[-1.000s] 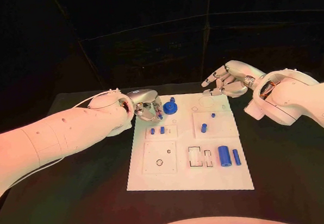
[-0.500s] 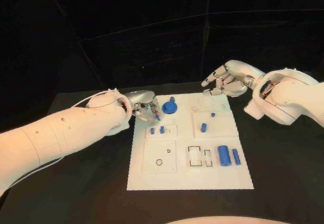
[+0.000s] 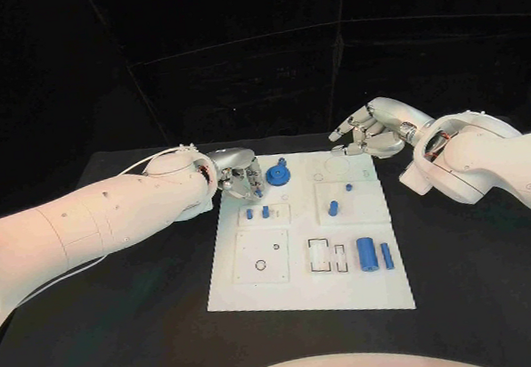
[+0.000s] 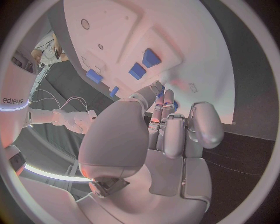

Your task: Assemble the parts on the task board

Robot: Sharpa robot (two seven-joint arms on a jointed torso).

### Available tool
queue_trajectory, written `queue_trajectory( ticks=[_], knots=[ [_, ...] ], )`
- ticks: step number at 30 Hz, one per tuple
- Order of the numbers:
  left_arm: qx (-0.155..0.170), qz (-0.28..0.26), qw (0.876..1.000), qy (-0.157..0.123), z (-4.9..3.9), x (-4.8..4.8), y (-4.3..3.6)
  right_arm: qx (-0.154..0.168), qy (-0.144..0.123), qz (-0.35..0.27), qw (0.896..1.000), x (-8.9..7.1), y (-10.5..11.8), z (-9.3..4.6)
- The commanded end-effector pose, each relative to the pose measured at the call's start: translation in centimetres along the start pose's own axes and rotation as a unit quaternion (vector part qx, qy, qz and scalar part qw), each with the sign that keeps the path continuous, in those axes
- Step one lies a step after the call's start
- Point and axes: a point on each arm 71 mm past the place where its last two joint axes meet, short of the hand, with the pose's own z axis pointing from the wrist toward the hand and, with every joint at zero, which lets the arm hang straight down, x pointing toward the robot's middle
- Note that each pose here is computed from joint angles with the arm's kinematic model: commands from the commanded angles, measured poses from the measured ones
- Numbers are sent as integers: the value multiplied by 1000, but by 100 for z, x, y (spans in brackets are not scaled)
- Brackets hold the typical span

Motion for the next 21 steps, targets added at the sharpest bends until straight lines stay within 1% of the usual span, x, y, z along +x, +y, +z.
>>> queue_trajectory(
  ticks=[1,8,21],
  knots=[
    [-2,-2,1000,10,11,15,-10,-5,1,0,1000,-2,19,5],
    [-4,-2,1000,13,26,24,-26,-5,1,0,1000,-1,20,5],
    [-17,-1,1000,19,45,36,-23,-6,2,1,1000,6,30,3]
  ],
)
